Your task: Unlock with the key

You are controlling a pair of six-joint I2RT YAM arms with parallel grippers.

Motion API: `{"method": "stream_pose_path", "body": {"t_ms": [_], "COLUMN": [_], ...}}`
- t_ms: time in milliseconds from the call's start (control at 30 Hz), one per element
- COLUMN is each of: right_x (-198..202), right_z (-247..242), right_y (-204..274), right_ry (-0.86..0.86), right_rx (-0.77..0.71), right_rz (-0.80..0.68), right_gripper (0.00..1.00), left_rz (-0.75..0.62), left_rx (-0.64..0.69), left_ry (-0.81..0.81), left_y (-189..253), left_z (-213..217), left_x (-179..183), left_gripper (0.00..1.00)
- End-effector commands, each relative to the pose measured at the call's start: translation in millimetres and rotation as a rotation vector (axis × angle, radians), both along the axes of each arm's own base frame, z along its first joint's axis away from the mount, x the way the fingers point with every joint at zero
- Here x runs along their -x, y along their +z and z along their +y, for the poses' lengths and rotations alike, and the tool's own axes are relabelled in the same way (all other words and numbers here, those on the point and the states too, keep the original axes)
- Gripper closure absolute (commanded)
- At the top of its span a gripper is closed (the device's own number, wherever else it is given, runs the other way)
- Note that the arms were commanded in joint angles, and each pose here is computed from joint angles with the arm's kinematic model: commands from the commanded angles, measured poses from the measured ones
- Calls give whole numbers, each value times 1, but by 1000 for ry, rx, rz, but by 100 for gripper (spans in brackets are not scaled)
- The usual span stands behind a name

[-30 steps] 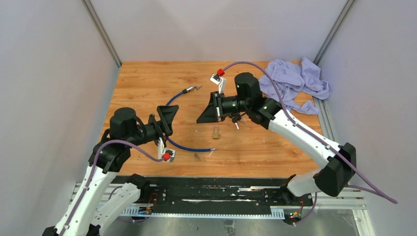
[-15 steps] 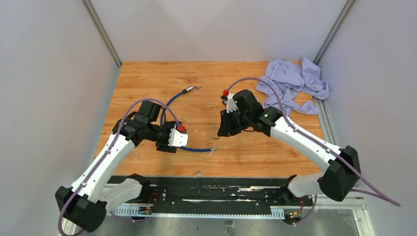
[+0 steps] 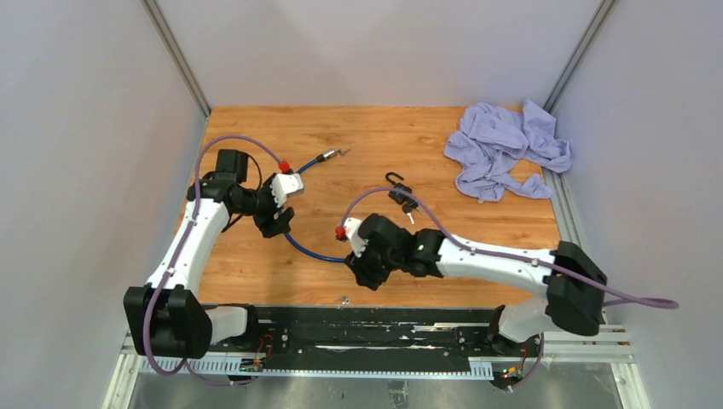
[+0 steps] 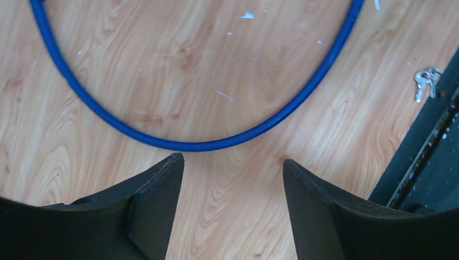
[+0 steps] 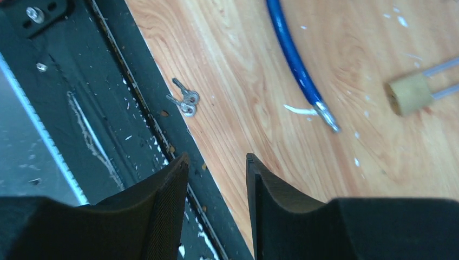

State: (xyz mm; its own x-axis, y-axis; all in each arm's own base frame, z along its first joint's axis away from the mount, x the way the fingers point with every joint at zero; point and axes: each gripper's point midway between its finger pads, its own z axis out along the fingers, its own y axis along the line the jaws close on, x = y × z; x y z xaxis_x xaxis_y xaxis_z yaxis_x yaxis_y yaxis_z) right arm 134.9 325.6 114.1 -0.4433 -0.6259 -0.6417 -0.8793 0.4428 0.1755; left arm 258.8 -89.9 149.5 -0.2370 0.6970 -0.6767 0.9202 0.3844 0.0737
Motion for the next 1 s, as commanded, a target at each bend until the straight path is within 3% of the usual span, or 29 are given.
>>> {"method": "stream_pose_path", "body": {"t_ms": [0, 333, 967], "right_x": [6, 25, 40], "right_z": [34, 82, 60], "right_y": [-21, -49, -78], "right_ry": [105, 149, 152], "right_rx": [44, 78, 171], "right_rz": [-137, -152, -141], "right_gripper": [57, 58, 58], "left_rz": [-61, -86, -108], "left_rx": [64, 80, 105], "left_ry": [86, 148, 147], "left_y": [21, 29, 39], "left_z": [6, 20, 18], "left_x": [-20, -31, -34], "left_gripper": [28, 27, 28]}}
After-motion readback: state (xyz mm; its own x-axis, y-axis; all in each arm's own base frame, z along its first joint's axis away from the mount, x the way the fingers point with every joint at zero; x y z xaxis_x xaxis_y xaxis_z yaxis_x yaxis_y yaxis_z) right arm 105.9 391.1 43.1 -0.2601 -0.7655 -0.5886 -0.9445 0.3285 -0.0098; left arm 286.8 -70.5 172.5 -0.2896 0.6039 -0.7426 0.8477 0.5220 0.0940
